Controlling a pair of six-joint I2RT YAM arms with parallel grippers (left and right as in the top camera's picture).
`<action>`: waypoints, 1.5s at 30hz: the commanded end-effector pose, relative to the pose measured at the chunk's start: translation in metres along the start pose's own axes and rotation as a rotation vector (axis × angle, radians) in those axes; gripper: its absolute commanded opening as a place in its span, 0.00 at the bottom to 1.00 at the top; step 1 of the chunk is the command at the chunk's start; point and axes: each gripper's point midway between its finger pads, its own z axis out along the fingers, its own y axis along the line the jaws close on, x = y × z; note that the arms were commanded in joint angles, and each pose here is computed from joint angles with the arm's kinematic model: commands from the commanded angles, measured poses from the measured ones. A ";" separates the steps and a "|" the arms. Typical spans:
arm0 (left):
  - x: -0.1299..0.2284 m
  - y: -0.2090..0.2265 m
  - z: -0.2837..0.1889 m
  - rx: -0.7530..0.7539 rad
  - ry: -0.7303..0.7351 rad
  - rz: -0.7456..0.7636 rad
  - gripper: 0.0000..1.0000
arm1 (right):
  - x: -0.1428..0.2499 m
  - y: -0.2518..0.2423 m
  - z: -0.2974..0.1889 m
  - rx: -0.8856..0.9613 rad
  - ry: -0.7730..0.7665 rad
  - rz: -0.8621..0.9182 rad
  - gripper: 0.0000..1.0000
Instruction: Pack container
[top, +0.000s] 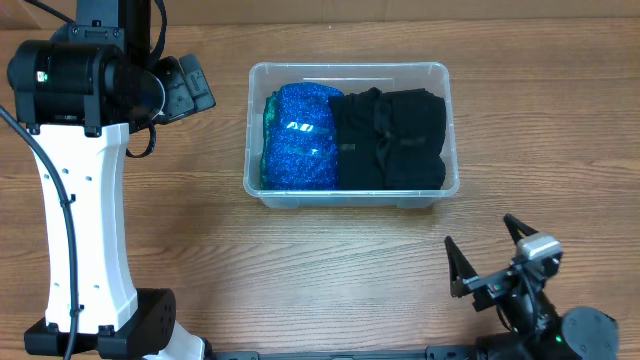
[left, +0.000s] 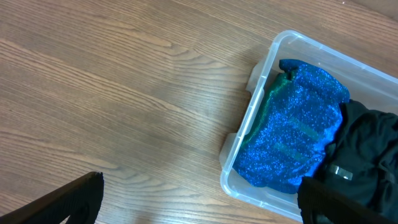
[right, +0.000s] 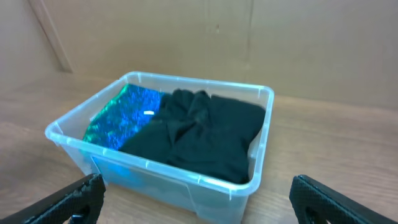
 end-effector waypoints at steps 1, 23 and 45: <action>-0.001 0.003 0.000 -0.014 -0.004 0.012 1.00 | 0.020 -0.001 0.010 -0.009 0.020 0.002 1.00; -0.001 0.003 0.000 -0.014 -0.004 0.012 1.00 | 0.092 -0.029 0.041 0.077 0.144 0.053 1.00; -0.001 0.003 0.000 -0.014 -0.004 0.012 1.00 | 0.112 -0.051 0.055 0.161 0.115 0.052 1.00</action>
